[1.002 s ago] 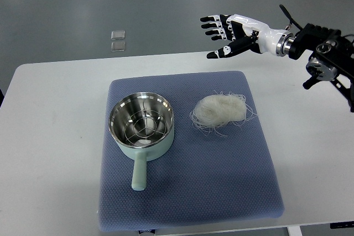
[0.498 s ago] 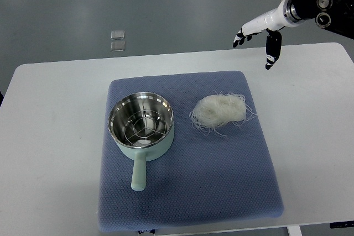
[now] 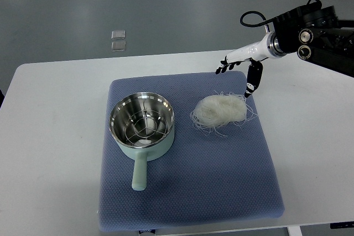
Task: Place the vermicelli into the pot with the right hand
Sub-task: 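Lower the open right hand onto the white vermicelli bundle, then close the right hand fingers around the vermicelli and lift it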
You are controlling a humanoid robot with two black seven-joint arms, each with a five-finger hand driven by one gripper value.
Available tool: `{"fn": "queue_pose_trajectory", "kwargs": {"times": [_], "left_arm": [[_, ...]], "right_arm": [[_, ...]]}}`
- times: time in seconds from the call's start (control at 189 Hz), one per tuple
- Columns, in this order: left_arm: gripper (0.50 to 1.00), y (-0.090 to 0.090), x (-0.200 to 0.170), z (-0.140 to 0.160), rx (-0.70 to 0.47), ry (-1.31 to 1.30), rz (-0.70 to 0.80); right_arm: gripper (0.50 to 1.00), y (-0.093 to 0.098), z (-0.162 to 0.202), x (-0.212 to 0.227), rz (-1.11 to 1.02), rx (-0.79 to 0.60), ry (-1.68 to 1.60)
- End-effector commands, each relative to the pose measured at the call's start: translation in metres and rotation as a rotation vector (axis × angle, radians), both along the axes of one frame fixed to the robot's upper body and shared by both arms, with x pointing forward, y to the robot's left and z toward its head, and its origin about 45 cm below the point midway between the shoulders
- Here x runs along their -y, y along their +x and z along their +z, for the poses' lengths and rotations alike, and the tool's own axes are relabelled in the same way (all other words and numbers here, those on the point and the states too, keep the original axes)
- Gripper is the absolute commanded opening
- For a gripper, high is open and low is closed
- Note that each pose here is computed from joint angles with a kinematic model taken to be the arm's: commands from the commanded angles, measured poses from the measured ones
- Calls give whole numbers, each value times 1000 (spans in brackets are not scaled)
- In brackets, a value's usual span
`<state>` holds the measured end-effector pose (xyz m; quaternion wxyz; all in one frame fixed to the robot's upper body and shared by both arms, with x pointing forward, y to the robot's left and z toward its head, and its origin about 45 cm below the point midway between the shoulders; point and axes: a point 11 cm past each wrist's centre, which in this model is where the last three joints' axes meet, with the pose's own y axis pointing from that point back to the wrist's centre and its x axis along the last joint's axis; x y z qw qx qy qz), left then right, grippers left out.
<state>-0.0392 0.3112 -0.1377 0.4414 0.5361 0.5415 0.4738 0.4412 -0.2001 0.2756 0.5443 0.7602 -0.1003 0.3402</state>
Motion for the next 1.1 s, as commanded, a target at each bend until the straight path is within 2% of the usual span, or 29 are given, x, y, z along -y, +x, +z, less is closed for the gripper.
{"fn": "queue_pose_trajectory", "kwargs": {"times": [0.0,0.578,0.679,0.721,0.764,0.769,0.774,0.779,0.785,0.79,0.795,0.801,0.806,0.811,0.817,0.822,0.827,0.832,0.838,0.843,0.949,1.092], "left_arm": [[1000,0,0,0,0,-1,-2],[1000,0,0,0,0,-1,0],[1000,0,1,0,0,-2,0],[1000,0,0,0,0,-1,0],[1000,0,0,0,0,-1,0],[1000,0,1,0,0,-2,0],[1000,0,1,0,0,-2,0],[1000,0,0,0,0,-1,0],[1000,0,0,0,0,-1,0],[1000,0,0,0,0,-1,0],[1000,0,0,0,0,-1,0],[1000,0,1,0,0,-2,0],[1000,0,1,0,0,-2,0],[1000,0,0,0,0,-1,0],[1000,0,0,0,0,-1,0],[1000,0,1,0,0,-2,0],[1000,0,1,0,0,-2,0],[1000,0,1,0,0,-2,0],[1000,0,1,0,0,-2,0],[1000,0,0,0,0,-1,0],[1000,0,1,0,0,-2,0],[1000,0,0,0,-1,-1,-2]], "right_arm": [[921,-4,-17,-9,-9,-26,48],[919,-18,-77,-11,-69,-56,97],[907,-21,-86,-15,-72,-58,113],[868,-21,-88,-16,-77,-49,121],[789,-23,-92,-16,-80,-43,125],[760,-23,-93,-16,-81,-44,126],[760,-23,-93,-16,-81,-44,126],[726,-23,-94,-15,-82,-42,126],[725,-23,-94,-15,-82,-42,126],[689,-24,-94,-15,-82,-44,126],[688,-24,-94,-15,-82,-44,126],[648,-25,-96,-15,-81,-48,127],[648,-25,-96,-15,-81,-48,127],[605,-25,-96,-15,-81,-46,127],[605,-25,-96,-15,-81,-46,127],[564,-25,-96,-15,-80,-47,128],[564,-25,-96,-15,-80,-47,128],[521,-25,-97,-15,-78,-47,126],[521,-25,-97,-15,-78,-47,126],[500,-25,-97,-14,-78,-46,125],[500,-28,-102,-13,-61,-39,106],[500,-20,-95,-8,-82,-4,110]]}}
